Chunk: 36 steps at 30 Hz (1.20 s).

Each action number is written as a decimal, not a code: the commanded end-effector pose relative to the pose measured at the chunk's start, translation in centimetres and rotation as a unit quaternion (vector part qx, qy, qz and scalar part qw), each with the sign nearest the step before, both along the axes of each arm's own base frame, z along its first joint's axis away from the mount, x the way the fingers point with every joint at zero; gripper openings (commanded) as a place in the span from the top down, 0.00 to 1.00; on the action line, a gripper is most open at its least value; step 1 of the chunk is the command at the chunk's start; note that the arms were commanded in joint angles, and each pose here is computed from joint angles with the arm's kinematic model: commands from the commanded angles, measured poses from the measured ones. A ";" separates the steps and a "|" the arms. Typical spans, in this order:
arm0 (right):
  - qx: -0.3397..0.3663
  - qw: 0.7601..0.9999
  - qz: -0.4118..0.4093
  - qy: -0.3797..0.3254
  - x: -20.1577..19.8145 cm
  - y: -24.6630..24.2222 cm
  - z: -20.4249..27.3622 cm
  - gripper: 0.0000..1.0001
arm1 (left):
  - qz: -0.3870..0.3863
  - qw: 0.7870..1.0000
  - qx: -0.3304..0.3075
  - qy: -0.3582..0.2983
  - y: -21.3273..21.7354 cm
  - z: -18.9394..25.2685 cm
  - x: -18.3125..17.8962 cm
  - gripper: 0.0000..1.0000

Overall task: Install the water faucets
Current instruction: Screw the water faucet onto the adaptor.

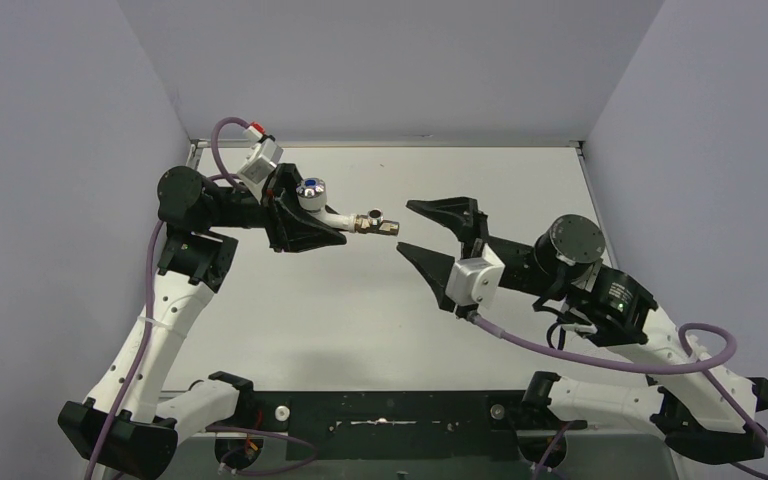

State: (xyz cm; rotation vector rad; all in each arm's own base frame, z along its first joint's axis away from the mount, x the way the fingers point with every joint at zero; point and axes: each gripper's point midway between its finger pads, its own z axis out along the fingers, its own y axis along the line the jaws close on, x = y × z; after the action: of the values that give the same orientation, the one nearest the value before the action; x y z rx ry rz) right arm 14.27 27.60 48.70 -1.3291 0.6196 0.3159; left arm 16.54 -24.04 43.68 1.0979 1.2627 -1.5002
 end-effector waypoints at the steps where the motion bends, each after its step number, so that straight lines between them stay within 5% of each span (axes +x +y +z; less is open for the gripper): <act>1: -0.029 0.997 0.011 -0.068 -0.3 0.2 0.7 0.42 | 0.007 0.999 -0.022 -0.041 0.3 2.8 -1.0 1.00; 22: -0.026 0.996 0.017 -0.079 0.5 2.2 0.4 0.55 | 0.003 0.999 -0.019 -0.041 0.3 2.6 -1.0 1.00; 36: -0.023 0.998 0.005 -0.065 1.1 2.4 -0.1 0.73 | 0.001 0.999 -0.018 -0.043 0.3 2.5 -1.1 1.00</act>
State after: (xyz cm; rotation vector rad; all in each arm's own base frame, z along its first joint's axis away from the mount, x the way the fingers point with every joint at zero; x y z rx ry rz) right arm 15.64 30.24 46.23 -1.4625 0.5497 0.2280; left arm 16.51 -24.04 43.71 1.0893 1.2727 -1.5097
